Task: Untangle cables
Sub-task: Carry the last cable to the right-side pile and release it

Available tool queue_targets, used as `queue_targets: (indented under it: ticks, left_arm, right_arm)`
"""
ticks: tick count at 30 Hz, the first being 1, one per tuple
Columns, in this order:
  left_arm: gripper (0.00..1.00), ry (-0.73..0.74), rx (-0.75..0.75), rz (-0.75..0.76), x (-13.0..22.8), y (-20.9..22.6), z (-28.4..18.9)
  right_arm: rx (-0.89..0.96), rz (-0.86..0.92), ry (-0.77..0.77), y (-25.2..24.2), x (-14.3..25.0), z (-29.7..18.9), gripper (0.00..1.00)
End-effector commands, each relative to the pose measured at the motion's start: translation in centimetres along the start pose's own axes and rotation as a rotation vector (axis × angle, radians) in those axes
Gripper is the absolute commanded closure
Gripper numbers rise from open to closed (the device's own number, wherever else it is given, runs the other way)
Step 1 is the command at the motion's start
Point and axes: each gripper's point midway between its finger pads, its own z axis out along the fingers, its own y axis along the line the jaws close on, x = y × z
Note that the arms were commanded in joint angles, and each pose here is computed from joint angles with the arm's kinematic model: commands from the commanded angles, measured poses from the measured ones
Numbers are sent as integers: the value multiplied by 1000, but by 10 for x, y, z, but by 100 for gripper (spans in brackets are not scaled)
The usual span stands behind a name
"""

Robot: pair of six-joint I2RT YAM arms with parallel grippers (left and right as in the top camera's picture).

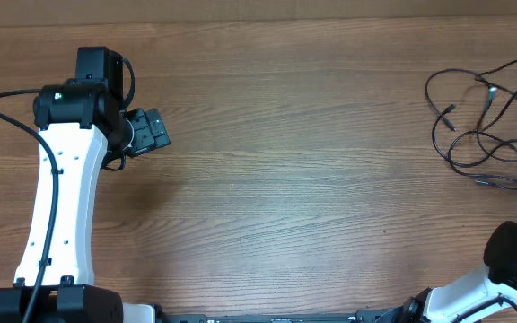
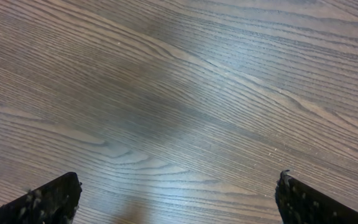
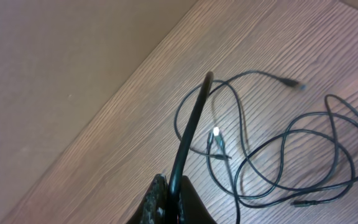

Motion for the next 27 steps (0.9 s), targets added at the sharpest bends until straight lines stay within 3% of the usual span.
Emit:
queue_targets:
  ticks: [1, 10, 24, 25, 27]
  left_arm:
    - [0, -5, 3, 8, -3, 0, -1]
    - [0, -3, 6, 8, -3, -1, -1]
    - [0, 15, -1, 9, 2, 1, -1]
    - [0, 16, -2, 9, 2, 1, -1]
    - [0, 14, -1, 9, 1, 1, -1]
  right_arm:
    - [46, 3, -68, -7, -14, -8, 96]
    - [120, 6, -94, -20, -21, 0, 96]
    - [405, 103, 91, -102, 13, 107, 96]
    - [412, 119, 98, -105, 14, 109, 95]
    - [406, 126, 114, -106, 17, 110, 71]
